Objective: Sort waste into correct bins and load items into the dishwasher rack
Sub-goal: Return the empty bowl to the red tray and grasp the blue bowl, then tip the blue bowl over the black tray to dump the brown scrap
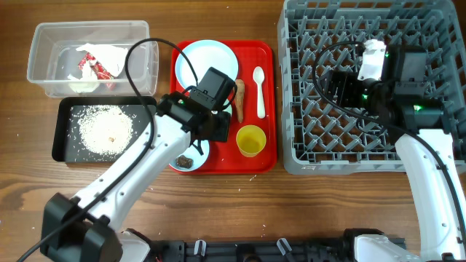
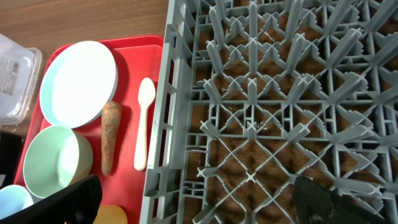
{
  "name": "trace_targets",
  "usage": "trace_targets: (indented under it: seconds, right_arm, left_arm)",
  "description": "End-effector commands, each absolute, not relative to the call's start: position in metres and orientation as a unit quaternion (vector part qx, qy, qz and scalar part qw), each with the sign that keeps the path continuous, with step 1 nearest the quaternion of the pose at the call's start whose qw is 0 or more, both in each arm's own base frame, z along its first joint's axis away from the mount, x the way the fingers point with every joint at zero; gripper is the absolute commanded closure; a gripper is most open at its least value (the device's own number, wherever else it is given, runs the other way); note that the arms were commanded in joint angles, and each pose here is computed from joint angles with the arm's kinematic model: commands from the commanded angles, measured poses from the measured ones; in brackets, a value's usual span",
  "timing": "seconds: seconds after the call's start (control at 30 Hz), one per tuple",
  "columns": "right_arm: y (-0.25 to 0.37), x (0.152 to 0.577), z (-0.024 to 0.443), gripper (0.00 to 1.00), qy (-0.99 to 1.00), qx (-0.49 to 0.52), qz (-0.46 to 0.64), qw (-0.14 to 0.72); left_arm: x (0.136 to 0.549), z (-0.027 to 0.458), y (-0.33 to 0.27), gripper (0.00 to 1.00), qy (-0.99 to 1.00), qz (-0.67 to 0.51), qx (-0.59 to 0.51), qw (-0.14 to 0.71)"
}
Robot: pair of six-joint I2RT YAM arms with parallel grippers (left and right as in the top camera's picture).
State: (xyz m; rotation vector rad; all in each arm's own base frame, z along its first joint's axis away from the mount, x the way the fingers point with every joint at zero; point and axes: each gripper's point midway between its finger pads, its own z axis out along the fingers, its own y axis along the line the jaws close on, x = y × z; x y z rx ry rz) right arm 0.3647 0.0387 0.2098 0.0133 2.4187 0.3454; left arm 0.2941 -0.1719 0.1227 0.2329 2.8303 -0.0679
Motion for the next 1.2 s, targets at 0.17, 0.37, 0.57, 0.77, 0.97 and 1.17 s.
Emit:
trace_targets:
  seconds: [0.17, 0.37, 0.57, 0.77, 0.97, 1.17]
  right_arm:
    - [0.04, 0.369, 0.214, 0.0, 0.927, 0.01, 0.139, 0.347]
    - [0.04, 0.369, 0.215, 0.0, 0.927, 0.01, 0.139, 0.348]
    - [0.04, 0.369, 0.214, 0.0, 0.927, 0.01, 0.139, 0.347]
    - [0.04, 0.369, 0.214, 0.0, 0.928, 0.01, 0.139, 0.347]
    - [0.04, 0.369, 0.214, 0.0, 0.928, 0.01, 0.139, 0.347]
    - [0.04, 0.369, 0.214, 0.0, 0.928, 0.01, 0.139, 0.346]
  left_arm:
    - [0.255, 0.044, -0.174, 0.48, 0.987, -0.018, 0.138, 0.08]
    - [0.241, 0.016, -0.171, 0.84, 0.988, -0.007, 0.146, 0.055]
    - [0.248, 0.012, -0.161, 0.96, 0.992, 0.022, 0.105, 0.066]
    - [0.278, 0.094, -0.171, 0.96, 0.993, -0.054, 0.017, 0.107]
    - [0.315, 0.156, -0.093, 0.96, 0.974, -0.145, -0.094, 0.149]
    - [0.333, 0.168, 0.001, 0.96, 0.91, -0.341, -0.15, 0.18]
